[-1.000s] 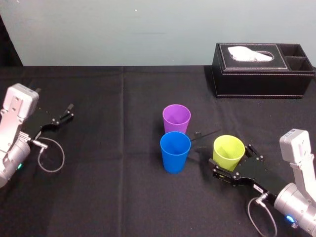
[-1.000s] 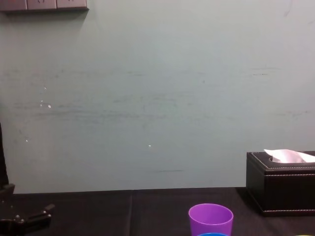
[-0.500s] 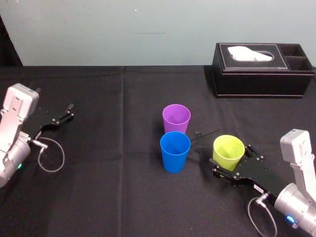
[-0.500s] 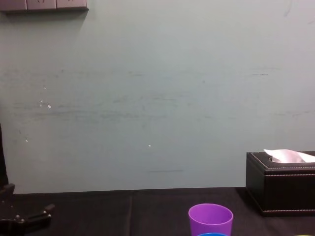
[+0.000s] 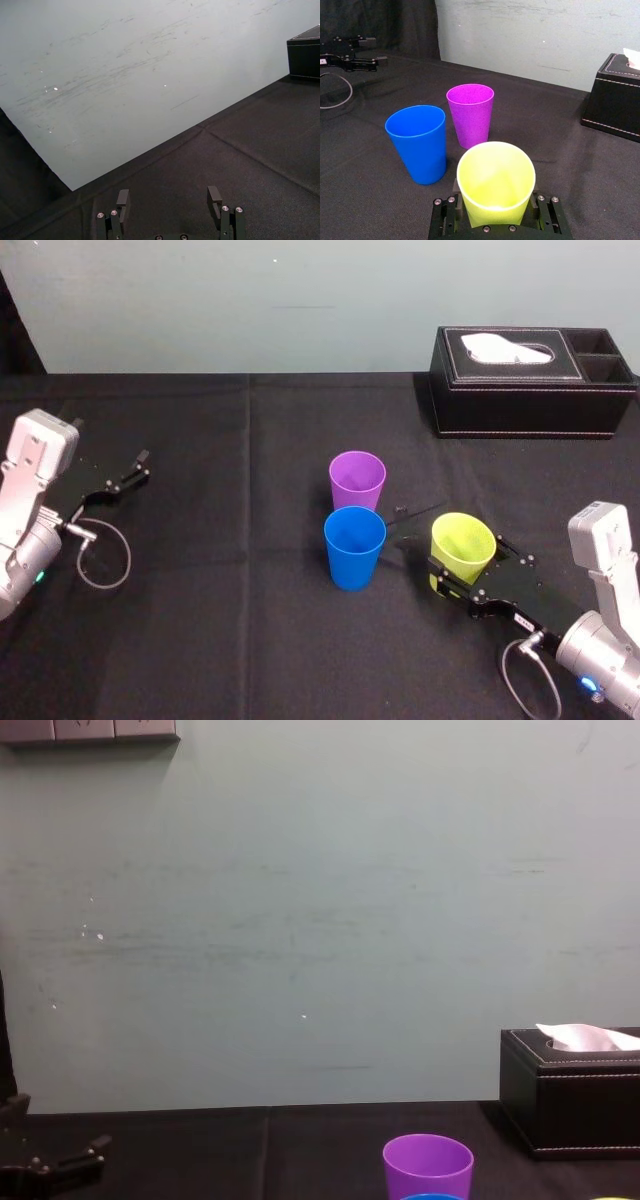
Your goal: Stack the three plastic cups sequentially using one hand.
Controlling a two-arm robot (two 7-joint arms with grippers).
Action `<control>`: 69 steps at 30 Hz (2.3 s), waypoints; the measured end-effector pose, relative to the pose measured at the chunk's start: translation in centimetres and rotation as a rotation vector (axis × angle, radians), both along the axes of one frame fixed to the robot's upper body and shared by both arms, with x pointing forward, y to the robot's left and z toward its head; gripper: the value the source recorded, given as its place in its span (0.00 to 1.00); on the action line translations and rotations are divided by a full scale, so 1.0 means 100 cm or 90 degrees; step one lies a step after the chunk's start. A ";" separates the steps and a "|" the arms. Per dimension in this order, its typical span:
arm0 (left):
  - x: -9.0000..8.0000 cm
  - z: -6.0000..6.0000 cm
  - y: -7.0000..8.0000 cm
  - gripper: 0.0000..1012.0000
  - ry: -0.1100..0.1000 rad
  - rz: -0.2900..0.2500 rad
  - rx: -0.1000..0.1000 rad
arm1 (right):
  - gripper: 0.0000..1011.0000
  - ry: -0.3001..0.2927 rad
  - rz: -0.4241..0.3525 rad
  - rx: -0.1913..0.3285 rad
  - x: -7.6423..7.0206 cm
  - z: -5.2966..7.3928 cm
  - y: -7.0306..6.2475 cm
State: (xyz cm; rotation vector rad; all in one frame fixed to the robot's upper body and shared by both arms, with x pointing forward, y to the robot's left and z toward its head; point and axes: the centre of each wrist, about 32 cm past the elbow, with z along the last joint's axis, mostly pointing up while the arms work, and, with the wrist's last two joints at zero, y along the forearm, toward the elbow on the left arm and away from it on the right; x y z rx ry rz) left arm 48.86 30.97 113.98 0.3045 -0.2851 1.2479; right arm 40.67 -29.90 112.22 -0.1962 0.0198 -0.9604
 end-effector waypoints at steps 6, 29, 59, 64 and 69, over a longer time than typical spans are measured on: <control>0.000 0.000 0.000 1.00 0.000 0.000 0.000 | 0.72 0.000 0.000 0.000 0.000 0.000 0.000; 0.000 0.000 0.000 1.00 0.000 0.000 0.000 | 0.72 -0.056 0.021 0.009 0.041 0.085 0.003; 0.000 0.000 0.000 1.00 0.000 0.000 0.000 | 0.72 -0.032 0.062 0.010 0.103 0.108 0.058; 0.000 0.000 0.000 1.00 0.000 0.000 0.000 | 0.72 -0.027 0.070 0.010 0.104 0.105 0.061; 0.000 0.000 0.000 1.00 0.000 0.000 0.000 | 0.72 -0.022 0.075 0.010 0.105 0.102 0.064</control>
